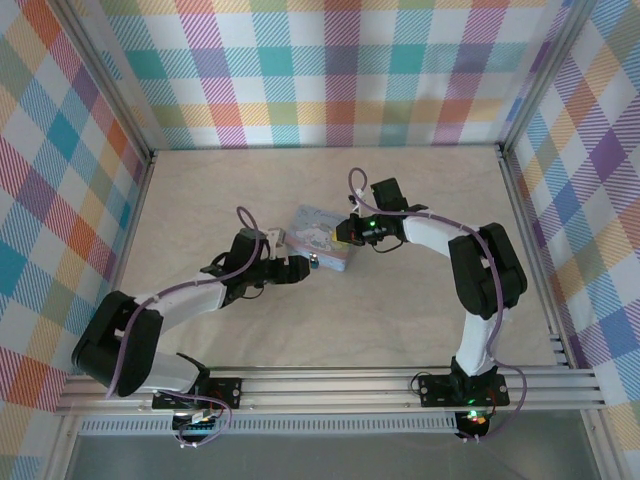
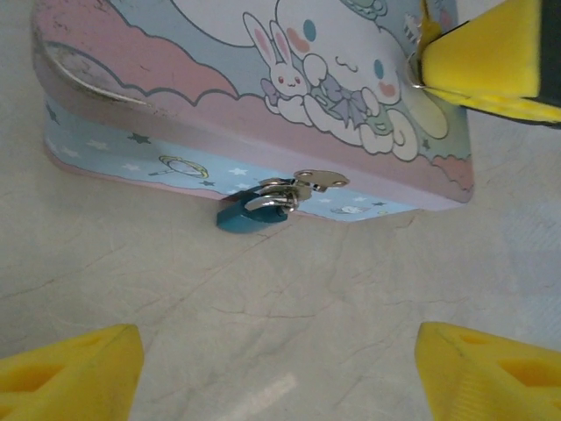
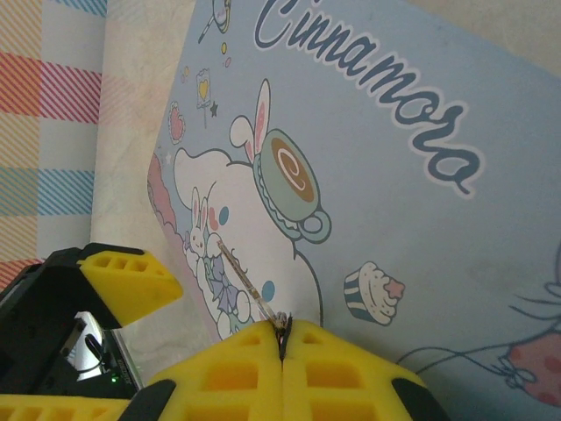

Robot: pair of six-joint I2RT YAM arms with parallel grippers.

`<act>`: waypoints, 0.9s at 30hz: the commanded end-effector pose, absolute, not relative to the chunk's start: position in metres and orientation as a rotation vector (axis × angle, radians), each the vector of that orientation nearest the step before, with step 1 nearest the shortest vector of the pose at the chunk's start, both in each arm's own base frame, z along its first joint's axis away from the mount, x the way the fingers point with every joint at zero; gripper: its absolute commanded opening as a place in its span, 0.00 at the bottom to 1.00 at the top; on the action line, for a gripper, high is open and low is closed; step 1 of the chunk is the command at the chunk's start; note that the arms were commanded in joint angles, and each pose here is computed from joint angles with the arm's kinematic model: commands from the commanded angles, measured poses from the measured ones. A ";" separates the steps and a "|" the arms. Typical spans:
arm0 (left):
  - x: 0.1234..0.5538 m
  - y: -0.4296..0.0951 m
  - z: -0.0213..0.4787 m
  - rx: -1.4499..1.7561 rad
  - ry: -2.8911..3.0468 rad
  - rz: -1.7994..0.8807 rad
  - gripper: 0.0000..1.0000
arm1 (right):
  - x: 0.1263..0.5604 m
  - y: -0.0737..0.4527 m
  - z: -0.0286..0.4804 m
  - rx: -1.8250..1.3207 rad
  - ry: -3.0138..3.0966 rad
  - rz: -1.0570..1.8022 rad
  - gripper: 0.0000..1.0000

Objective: Unlock the padlock with the key

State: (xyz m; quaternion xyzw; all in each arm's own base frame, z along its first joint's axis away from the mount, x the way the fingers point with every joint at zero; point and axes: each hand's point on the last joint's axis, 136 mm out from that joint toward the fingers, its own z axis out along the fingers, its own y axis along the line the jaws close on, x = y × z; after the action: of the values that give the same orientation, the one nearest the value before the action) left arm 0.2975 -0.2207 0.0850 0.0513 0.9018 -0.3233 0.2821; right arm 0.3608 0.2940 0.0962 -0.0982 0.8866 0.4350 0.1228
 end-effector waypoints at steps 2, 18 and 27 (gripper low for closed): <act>0.307 -0.234 0.085 0.252 2.355 -0.839 0.78 | 0.349 0.281 0.062 -0.227 2.727 1.187 0.03; 0.339 -0.271 0.062 0.362 2.260 -0.799 0.71 | 0.344 0.279 0.062 -0.234 2.723 1.187 0.03; 0.340 -0.284 0.057 0.388 2.268 -0.808 0.55 | 0.344 0.280 0.060 -0.232 2.721 1.196 0.03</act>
State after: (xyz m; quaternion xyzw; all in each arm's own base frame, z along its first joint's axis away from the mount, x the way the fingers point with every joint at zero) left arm 0.3325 -0.2695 0.0427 0.1311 0.8894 -0.2993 0.3196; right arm 0.3608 0.2930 0.0956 -0.0987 0.8866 0.4348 0.1230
